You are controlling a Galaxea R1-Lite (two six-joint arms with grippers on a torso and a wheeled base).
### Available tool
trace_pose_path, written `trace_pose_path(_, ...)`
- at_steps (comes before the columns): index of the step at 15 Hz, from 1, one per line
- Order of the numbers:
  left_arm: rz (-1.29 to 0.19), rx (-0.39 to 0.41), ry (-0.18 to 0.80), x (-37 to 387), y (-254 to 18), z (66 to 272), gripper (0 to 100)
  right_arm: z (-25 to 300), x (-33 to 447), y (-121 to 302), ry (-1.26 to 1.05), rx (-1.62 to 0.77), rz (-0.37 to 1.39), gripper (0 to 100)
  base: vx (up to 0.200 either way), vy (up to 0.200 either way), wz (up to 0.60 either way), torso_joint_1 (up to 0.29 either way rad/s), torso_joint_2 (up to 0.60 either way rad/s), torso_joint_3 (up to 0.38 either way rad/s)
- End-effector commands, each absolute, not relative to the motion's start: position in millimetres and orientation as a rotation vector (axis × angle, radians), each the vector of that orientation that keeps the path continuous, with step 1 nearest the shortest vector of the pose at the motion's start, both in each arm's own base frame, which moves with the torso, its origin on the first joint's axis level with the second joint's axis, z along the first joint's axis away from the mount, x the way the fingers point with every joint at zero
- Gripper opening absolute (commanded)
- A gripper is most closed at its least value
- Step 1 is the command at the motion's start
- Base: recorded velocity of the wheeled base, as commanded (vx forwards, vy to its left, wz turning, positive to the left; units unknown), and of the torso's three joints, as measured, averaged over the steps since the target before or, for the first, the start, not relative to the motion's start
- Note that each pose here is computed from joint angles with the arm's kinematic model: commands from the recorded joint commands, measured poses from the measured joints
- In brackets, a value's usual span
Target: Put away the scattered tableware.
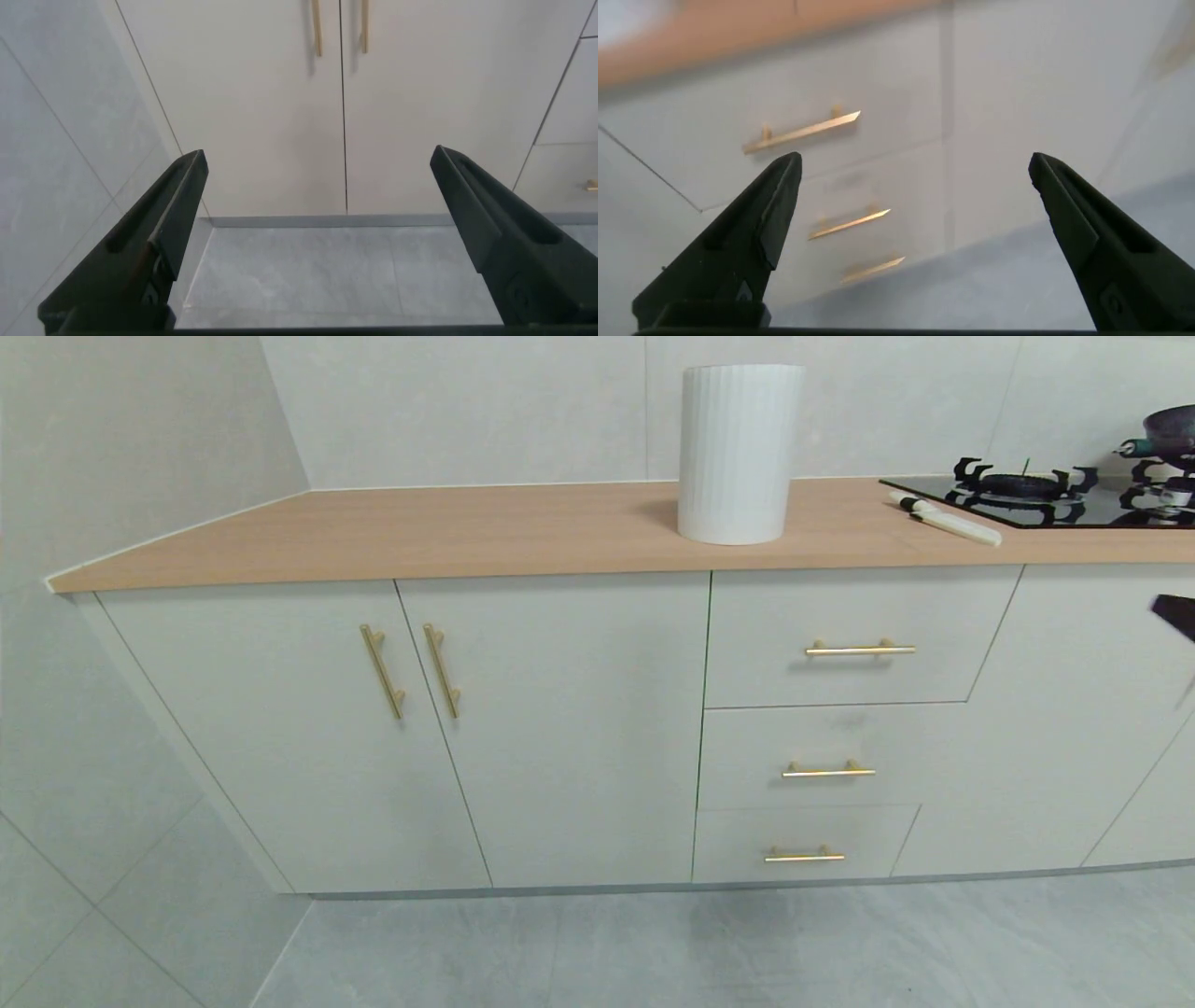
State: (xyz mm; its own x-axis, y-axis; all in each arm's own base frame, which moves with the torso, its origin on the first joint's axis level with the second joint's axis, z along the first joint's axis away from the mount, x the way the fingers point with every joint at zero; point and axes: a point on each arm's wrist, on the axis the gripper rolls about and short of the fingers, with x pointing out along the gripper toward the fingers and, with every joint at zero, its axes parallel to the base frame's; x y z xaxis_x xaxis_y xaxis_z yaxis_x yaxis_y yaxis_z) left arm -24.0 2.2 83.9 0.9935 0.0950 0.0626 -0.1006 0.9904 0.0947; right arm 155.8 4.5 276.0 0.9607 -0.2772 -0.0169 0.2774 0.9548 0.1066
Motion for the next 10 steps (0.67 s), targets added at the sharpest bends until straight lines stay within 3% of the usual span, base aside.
trace_pose_path(1,0.098,0.098,-0.060,-24.1,2.2,84.2,100,268.3,16.3,-7.6,-0.167,0.029,-0.337,100,0.000,0.000,0.00,0.000,0.00,0.000)
trace_pose_path(5,0.098,0.098,-0.060,-24.1,2.2,84.2,100,219.6,-56.7,-9.5,-0.134,0.020,-0.334,100,0.000,0.000,0.00,0.000,0.00,0.000)
trace_pose_path(10,0.098,0.098,-0.060,-24.1,2.2,84.2,100,150.0,-65.6,-6.1,-0.137,-0.025,-0.271,100,0.000,0.000,0.00,0.000,0.00,0.000)
